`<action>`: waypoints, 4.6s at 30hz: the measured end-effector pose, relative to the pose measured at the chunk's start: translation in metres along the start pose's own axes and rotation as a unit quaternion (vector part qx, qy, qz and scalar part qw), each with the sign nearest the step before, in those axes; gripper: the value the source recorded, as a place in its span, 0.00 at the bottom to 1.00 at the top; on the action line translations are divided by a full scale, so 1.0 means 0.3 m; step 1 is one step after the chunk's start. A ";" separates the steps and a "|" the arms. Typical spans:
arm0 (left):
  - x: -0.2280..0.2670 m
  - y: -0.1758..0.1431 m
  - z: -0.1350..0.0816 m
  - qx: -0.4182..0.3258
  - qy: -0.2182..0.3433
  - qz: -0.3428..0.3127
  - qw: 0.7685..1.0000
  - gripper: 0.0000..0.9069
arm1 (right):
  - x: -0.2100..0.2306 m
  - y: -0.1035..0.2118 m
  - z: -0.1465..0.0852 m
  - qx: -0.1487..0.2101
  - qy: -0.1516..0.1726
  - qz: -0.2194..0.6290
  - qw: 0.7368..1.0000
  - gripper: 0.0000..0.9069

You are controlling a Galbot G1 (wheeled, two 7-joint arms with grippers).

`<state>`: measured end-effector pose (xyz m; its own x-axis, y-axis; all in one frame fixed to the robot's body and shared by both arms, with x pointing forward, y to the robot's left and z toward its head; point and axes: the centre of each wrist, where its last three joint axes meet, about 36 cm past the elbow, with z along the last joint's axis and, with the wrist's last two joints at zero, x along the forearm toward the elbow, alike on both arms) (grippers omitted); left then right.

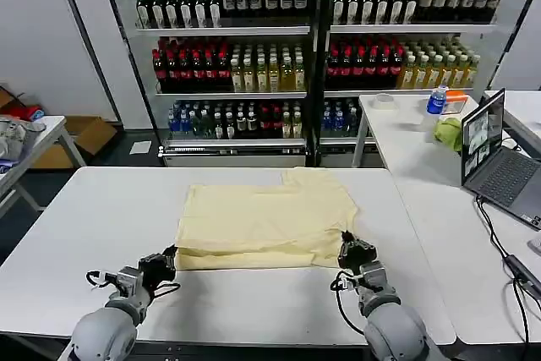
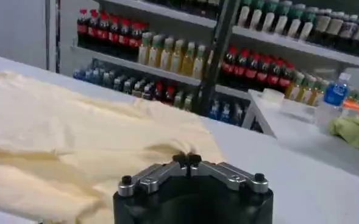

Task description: Fold and organize the clothes.

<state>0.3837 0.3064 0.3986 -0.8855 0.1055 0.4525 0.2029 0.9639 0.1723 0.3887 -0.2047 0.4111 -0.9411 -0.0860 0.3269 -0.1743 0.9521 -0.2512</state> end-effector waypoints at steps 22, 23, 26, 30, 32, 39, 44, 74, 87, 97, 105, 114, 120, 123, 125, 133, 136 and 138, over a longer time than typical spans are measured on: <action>0.091 -0.012 0.039 0.034 0.009 -0.003 0.999 1.00 | 0.112 -0.037 0.033 -0.021 0.010 0.014 1.000 1.00; 0.093 -0.010 0.042 0.036 0.011 -0.004 0.999 1.00 | 0.117 -0.040 0.038 -0.023 0.014 0.017 1.000 1.00; 0.097 -0.008 0.048 0.041 0.016 -0.005 0.999 1.00 | 0.127 -0.047 0.049 -0.028 0.023 0.024 0.999 1.00; 0.093 -0.005 0.056 0.049 0.025 -0.006 0.998 1.00 | 0.134 -0.049 0.060 -0.034 0.033 0.030 0.998 1.00; 0.089 -0.003 0.056 0.053 0.027 -0.006 0.998 1.00 | 0.136 -0.048 0.065 -0.037 0.037 0.031 0.998 1.00; 0.074 0.001 0.060 0.068 0.028 0.000 0.997 0.01 | 0.134 -0.039 0.079 -0.057 0.056 0.028 0.996 0.46; 0.059 -0.007 0.061 0.076 0.023 0.005 0.997 0.01 | 0.131 -0.037 0.085 -0.069 0.061 0.024 0.995 0.00; 0.067 0.004 0.071 0.082 0.021 0.010 0.996 0.01 | 0.158 -0.057 0.100 -0.081 0.070 0.027 0.994 0.00; 0.151 -0.024 0.079 0.086 0.020 0.014 0.996 0.01 | 0.257 -0.070 0.099 -0.070 0.072 0.027 0.995 0.00; 0.246 -0.046 0.082 0.077 0.028 0.022 0.996 0.02 | 0.379 -0.077 0.101 -0.053 0.084 0.020 0.995 0.00; 0.323 -0.074 0.096 0.075 0.041 0.025 0.996 0.01 | 0.478 -0.085 0.099 -0.039 0.103 0.015 0.994 0.00; 0.397 -0.083 0.108 0.068 0.057 0.030 0.996 0.01 | 0.583 -0.083 0.082 -0.026 0.121 0.012 0.992 0.00; 0.444 -0.087 0.113 0.064 0.068 0.033 0.995 0.01 | 0.638 -0.078 0.069 -0.014 0.133 0.007 0.991 0.00; 0.466 -0.086 0.117 0.062 0.074 0.033 0.995 0.02 | 0.654 -0.072 0.061 -0.011 0.137 0.006 0.991 0.03; 0.479 -0.088 0.119 0.061 0.077 0.033 0.995 0.04 | 0.662 -0.069 0.053 -0.011 0.137 0.006 0.991 0.74; 0.514 -0.096 0.101 0.057 0.082 0.034 0.994 1.00 | 0.674 -0.082 0.014 -0.009 0.117 0.011 0.993 1.00; 0.512 -0.086 0.091 0.054 0.078 0.028 0.995 1.00 | 0.665 -0.096 0.001 -0.009 0.107 0.016 0.994 1.00; 0.507 -0.074 0.080 0.052 0.073 0.022 0.996 1.00 | 0.655 -0.103 -0.008 -0.011 0.099 0.019 0.995 1.00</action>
<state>0.2346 0.3068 0.4425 -0.8052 0.1195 0.5809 0.1896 0.9799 0.0613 0.2099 -0.2504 0.4854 -0.8713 0.0067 0.4906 -0.1316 0.9601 -0.2467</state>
